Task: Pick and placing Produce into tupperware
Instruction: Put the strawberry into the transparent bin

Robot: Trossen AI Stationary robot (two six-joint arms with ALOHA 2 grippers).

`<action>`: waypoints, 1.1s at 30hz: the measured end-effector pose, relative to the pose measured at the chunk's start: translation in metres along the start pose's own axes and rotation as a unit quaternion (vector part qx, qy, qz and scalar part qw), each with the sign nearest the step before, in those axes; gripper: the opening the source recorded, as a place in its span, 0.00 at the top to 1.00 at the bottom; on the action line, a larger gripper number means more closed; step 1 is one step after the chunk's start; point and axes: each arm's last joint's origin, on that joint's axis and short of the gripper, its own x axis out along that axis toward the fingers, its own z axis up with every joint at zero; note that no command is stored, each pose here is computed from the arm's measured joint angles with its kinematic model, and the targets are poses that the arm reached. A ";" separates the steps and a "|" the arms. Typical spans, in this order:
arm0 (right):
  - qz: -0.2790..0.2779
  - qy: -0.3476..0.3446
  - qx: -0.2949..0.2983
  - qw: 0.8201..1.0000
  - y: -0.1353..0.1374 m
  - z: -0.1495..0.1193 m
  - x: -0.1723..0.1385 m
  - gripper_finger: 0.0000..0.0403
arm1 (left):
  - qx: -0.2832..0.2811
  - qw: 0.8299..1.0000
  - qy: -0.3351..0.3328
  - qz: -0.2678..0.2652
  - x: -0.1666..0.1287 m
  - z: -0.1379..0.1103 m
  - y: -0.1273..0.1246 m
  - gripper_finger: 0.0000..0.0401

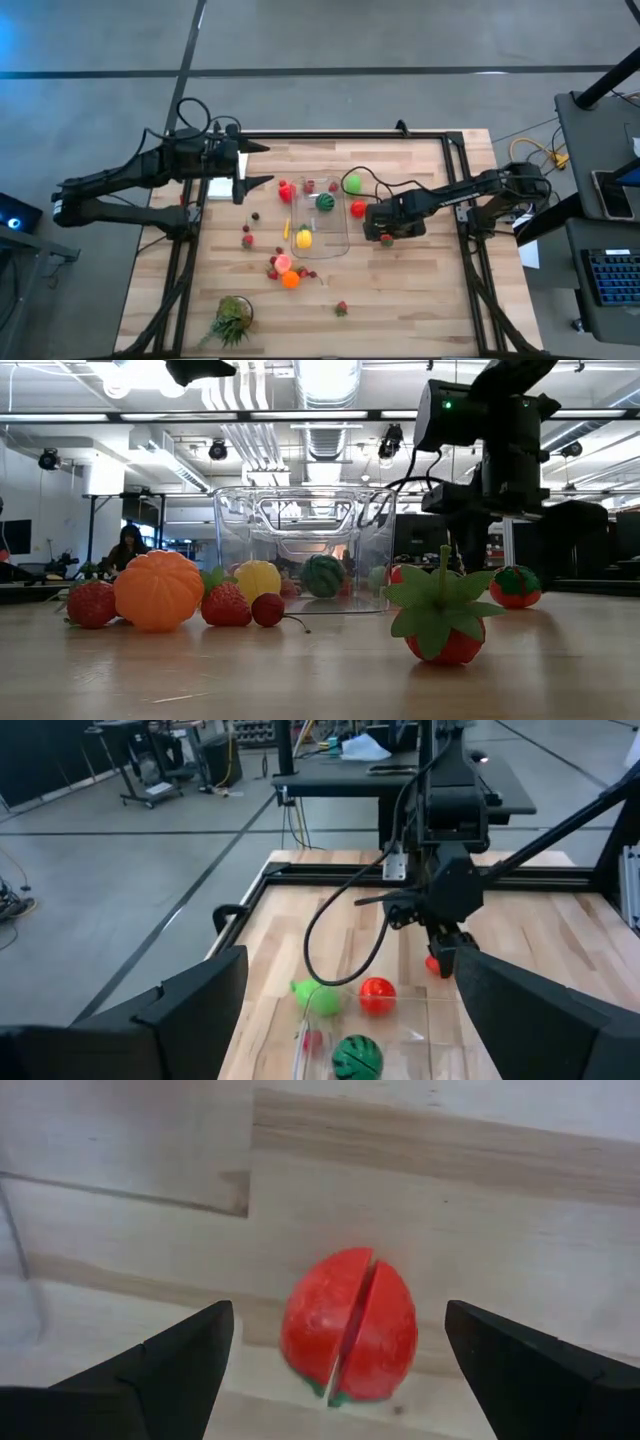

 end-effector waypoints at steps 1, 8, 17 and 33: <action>-0.003 -0.001 0.000 1.000 0.000 0.000 0.001 0.11 | 0.000 1.000 0.000 0.000 0.001 0.000 0.000 0.16; -0.012 -0.009 -0.004 1.000 0.002 0.000 0.005 0.12 | -0.005 1.000 0.015 -0.005 0.010 -0.003 0.000 0.16; -0.032 -0.008 -0.018 0.999 0.001 -0.008 0.015 0.23 | -0.015 0.999 0.024 -0.032 0.017 -0.005 -0.002 0.16; -0.026 -0.019 -0.031 0.999 0.001 -0.008 0.014 0.47 | -0.015 0.999 0.039 -0.032 0.029 -0.009 -0.002 0.16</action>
